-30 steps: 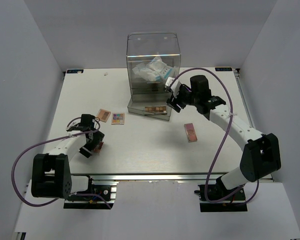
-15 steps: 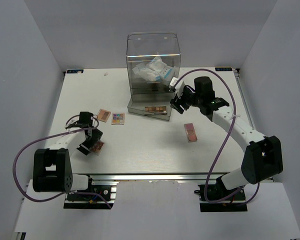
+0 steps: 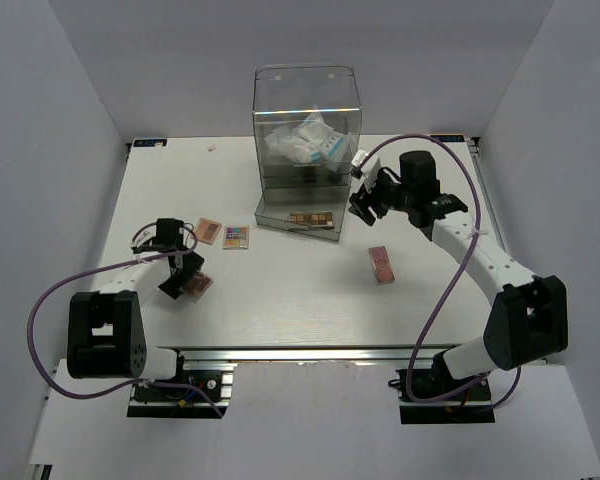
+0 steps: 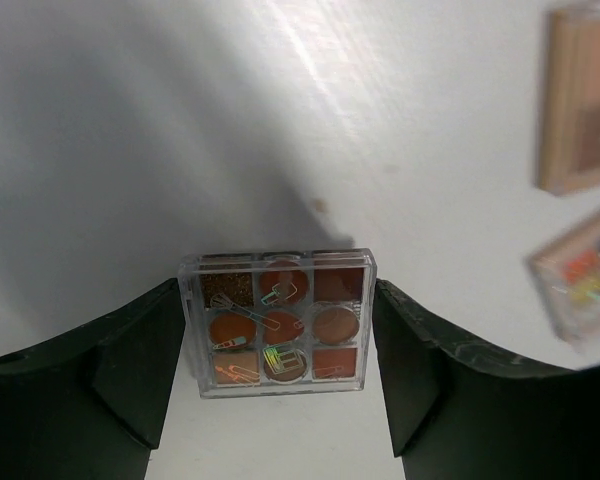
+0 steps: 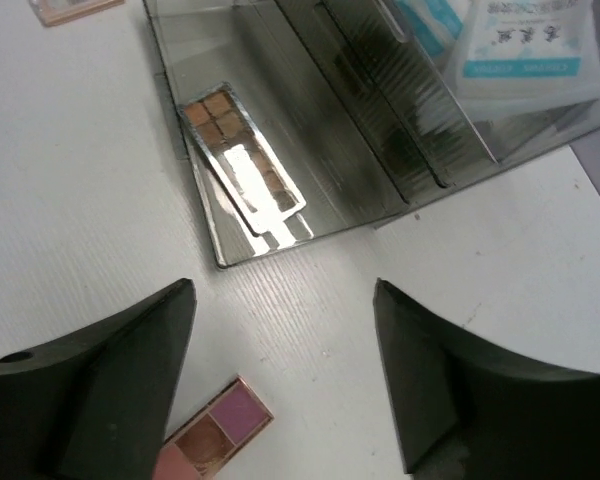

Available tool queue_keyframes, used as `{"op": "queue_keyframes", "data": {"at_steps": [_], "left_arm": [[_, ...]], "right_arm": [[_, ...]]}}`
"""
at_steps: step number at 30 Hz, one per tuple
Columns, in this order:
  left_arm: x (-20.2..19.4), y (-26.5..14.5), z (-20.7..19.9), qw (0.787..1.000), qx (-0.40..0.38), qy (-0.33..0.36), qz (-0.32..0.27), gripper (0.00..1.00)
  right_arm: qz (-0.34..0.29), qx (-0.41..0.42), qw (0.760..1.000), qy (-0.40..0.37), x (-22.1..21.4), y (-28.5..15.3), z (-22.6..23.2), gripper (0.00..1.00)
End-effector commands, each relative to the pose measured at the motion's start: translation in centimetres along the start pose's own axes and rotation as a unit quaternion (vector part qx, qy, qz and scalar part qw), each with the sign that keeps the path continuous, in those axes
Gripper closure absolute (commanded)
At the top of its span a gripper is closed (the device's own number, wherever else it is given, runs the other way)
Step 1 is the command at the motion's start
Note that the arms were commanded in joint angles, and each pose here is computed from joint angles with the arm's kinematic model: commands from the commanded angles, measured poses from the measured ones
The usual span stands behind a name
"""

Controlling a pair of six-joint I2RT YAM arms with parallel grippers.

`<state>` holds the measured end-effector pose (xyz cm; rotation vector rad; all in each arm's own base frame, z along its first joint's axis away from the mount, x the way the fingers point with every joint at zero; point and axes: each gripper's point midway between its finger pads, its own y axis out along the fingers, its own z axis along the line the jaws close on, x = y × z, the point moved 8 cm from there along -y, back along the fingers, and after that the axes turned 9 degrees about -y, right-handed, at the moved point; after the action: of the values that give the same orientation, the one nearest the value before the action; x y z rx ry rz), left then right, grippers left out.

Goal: Organize the makeup

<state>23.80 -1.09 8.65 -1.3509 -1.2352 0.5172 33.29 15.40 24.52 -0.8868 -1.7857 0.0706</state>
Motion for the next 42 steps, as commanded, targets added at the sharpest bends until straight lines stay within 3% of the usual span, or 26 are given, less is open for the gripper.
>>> {"op": "queue_keyframes", "data": {"at_steps": [1, 2, 5, 9, 19, 24, 30, 31, 35, 42], "left_arm": [[-2.8, 0.2, -1.4, 0.988, -0.097, -0.01, 0.119, 0.86], [-2.7, -0.5, -2.2, 0.984, -0.124, -0.009, 0.124, 0.88], [-2.4, -3.7, -4.7, 0.968, -0.22, -0.006, 0.124, 0.93], [-2.2, -7.7, -8.1, 0.937, -0.328, -0.009, 0.123, 0.95], [-5.9, -11.7, -17.3, 0.892, -0.419, -0.026, 0.17, 0.95], [-6.8, -11.9, -21.5, 0.879, -0.447, -0.051, 0.159, 0.89], [-6.9, -10.3, -24.3, 0.89, -0.422, -0.094, 0.145, 0.73], [-7.0, -10.0, -24.6, 0.892, -0.418, -0.096, 0.143, 0.6], [-7.3, -8.9, -25.4, 0.902, -0.4, -0.098, 0.131, 0.4], [-7.8, -7.6, -26.1, 0.906, -0.387, -0.098, 0.138, 0.23]], "right_arm": [[-0.014, -0.059, 0.998, 0.036, 1.3, -1.9, -1.6, 0.21], [-0.015, -0.082, 0.995, 0.052, 1.4, -2.4, -1.9, 0.11], [-0.004, -0.109, 0.988, 0.106, -0.1, -2.9, -2.0, 0.11], [0.013, -0.077, 0.985, 0.154, -1.7, -3.1, -0.8, 0.11], [0.026, -0.081, 0.98, 0.179, -3.2, -3.8, 0.4, 0.11], [0.046, -0.135, 0.966, 0.215, -4.3, -3.9, 0.3, 0.11], [0.045, -0.174, 0.955, 0.235, -4.7, -4.4, 0.5, 0.12], [0.046, -0.173, 0.955, 0.236, -4.8, -4.4, 0.7, 0.12], [0.047, -0.174, 0.954, 0.239, -5.1, -4.5, 1.0, 0.11], [0.071, -0.173, 0.948, 0.256, -6.0, -4.0, 1.2, 0.11]]}}
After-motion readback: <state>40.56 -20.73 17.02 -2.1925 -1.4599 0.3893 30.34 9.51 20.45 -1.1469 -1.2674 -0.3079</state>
